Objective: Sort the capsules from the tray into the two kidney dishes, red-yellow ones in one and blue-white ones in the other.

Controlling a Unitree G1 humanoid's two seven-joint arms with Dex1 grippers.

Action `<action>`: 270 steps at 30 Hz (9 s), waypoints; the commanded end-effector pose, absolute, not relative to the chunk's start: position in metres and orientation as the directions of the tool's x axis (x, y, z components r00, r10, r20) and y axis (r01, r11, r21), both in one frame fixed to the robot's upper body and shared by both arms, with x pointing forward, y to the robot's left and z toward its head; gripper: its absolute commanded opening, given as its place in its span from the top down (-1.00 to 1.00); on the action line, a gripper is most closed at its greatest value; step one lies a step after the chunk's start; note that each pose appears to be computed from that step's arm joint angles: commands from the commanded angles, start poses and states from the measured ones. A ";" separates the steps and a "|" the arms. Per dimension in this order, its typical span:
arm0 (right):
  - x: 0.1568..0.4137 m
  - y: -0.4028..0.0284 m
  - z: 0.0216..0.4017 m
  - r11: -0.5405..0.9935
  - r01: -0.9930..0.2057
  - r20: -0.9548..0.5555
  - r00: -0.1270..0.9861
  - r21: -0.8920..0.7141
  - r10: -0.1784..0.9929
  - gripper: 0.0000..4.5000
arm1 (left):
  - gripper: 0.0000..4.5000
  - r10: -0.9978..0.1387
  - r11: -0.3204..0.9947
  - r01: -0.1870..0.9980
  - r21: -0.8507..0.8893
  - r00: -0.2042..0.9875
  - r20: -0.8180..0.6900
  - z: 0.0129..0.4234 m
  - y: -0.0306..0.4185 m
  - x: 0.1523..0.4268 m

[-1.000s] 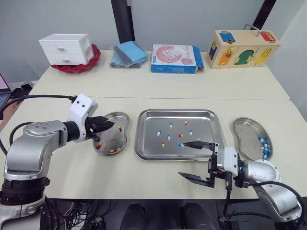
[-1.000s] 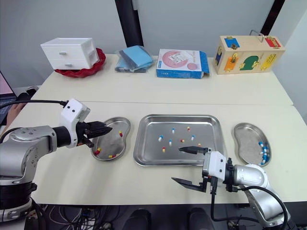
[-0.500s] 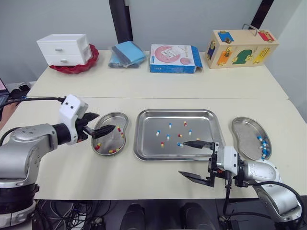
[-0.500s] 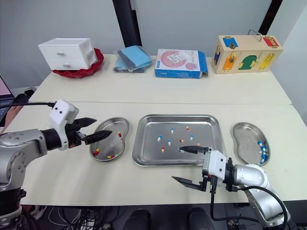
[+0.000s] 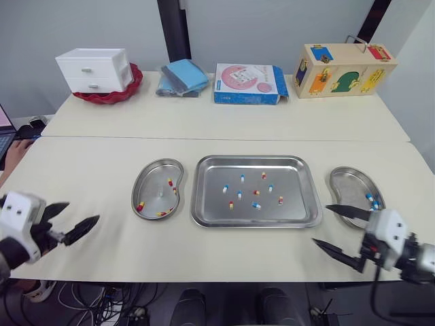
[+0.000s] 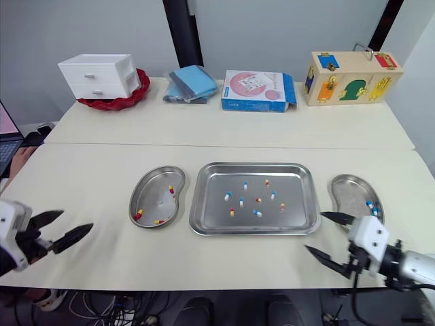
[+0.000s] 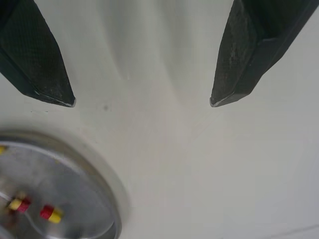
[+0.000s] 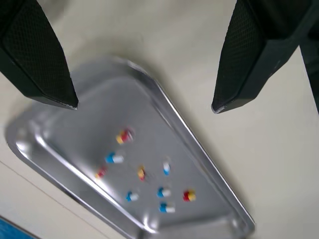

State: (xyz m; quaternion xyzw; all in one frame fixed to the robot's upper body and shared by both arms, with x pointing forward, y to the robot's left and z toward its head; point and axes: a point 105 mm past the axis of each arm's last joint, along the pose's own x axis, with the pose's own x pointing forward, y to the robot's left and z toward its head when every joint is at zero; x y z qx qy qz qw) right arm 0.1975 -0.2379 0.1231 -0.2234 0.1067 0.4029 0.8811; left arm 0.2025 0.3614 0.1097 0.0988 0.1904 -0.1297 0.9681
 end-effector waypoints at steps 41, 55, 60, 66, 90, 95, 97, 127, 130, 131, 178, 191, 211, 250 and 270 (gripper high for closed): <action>0.190 -0.217 0.124 0.467 -0.827 -0.343 0.557 -0.314 0.756 -1.00 | -0.99 -0.339 0.908 0.409 0.089 0.844 -0.416 0.081 0.339 0.156; 0.208 -0.178 0.121 0.414 -0.856 -0.252 0.494 -0.309 0.832 -1.00 | -0.99 -0.393 0.886 0.457 0.079 0.831 -0.392 0.101 0.307 0.155; 0.207 -0.179 0.115 0.415 -0.859 -0.253 0.491 -0.300 0.834 -1.00 | -0.99 -0.402 0.882 0.464 0.076 0.828 -0.392 0.101 0.306 0.156; 0.204 -0.183 0.108 0.416 -0.860 -0.256 0.490 -0.294 0.833 -1.00 | -0.99 -0.409 0.880 0.470 0.072 0.825 -0.391 0.098 0.306 0.157; 0.204 -0.184 0.107 0.406 -0.864 -0.262 0.483 -0.297 0.836 -1.00 | -0.99 -0.502 0.827 0.558 0.071 0.789 -0.354 0.106 0.288 0.159; 0.204 -0.183 0.108 0.407 -0.864 -0.264 0.484 -0.297 0.834 -1.00 | -0.99 -0.530 0.801 0.591 0.093 0.774 -0.347 0.108 0.283 0.162; 0.204 -0.183 0.108 0.408 -0.863 -0.263 0.485 -0.298 0.834 -1.00 | -0.99 -0.544 0.789 0.606 0.101 0.766 -0.343 0.109 0.280 0.163; 0.208 -0.150 0.121 0.414 -0.866 -0.215 0.477 -0.278 0.853 -1.00 | -0.46 -0.786 0.387 0.898 0.209 0.439 -0.435 0.135 0.097 0.279; 0.208 -0.147 0.122 0.417 -0.865 -0.213 0.480 -0.279 0.851 -1.00 | -0.46 -0.786 0.357 0.914 0.191 0.405 -0.467 0.131 0.088 0.283; 0.208 -0.147 0.122 0.421 -0.863 -0.211 0.483 -0.279 0.850 -1.00 | -0.46 -0.779 0.347 0.918 0.191 0.396 -0.487 0.128 0.086 0.285; 0.203 -0.140 0.120 0.463 -0.847 -0.198 0.517 -0.261 0.833 -1.00 | 0.98 -0.719 0.258 0.930 0.263 0.366 -0.591 0.086 0.068 0.313; 0.204 -0.140 0.118 0.450 -0.850 -0.201 0.508 -0.275 0.837 -1.00 | 0.98 -0.771 0.266 0.923 0.279 0.378 -0.513 0.141 0.073 0.301; 0.207 -0.108 0.133 0.256 -0.899 -0.133 0.320 -0.355 0.938 -1.00 | 0.98 -0.469 0.728 0.645 0.233 0.716 -0.516 0.180 0.227 0.294; 0.204 -0.242 0.136 0.624 -0.704 -0.309 0.710 -0.341 0.633 -1.00 | -0.98 -0.335 0.870 0.436 0.229 0.864 -0.375 0.128 0.337 0.220; 0.180 -0.348 0.109 0.755 -0.571 -0.480 0.786 -0.323 0.389 -1.00 | -0.98 -0.411 0.853 0.501 0.150 0.819 -0.400 0.102 0.321 0.181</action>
